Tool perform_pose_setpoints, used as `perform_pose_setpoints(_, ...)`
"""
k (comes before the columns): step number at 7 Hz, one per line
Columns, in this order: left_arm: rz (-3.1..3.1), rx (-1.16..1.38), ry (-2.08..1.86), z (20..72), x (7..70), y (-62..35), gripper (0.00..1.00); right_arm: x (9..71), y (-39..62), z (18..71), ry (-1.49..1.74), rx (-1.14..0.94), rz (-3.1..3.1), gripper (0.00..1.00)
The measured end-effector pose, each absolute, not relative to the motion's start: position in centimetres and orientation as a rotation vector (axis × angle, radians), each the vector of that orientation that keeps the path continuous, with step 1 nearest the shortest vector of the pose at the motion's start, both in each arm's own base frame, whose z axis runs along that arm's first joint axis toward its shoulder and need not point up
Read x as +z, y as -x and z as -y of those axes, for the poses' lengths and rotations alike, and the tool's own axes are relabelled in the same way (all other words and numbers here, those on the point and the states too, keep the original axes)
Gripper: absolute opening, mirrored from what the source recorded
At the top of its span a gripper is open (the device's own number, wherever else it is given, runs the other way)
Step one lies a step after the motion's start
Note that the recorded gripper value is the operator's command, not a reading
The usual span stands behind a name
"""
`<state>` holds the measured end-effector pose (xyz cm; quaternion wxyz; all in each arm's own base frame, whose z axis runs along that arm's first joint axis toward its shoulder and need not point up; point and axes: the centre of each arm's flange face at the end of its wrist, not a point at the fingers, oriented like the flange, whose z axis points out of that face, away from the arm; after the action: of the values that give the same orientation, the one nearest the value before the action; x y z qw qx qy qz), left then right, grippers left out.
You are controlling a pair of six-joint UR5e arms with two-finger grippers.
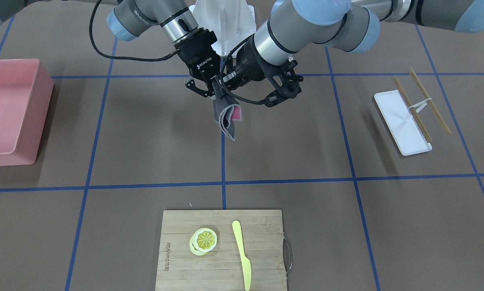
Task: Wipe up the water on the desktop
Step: 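Grasp the grey cloth with the right gripper from the left gripper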
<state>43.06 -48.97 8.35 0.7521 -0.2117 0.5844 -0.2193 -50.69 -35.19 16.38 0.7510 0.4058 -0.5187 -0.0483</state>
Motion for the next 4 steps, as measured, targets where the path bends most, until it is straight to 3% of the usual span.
perform_pose_setpoints(1, -1.287, -0.469, 0.455, 48.9, 8.6, -43.0, 0.97, 16.3, 50.5, 35.1, -0.886, -0.103, 1.137, 0.0)
perform_pose_setpoints(4, -1.315, -0.488, 0.383, 51.6, 9.9, -39.5, 0.98, 18.5, 48.5, 34.7, -0.83, -0.051, 1.136, 0.0)
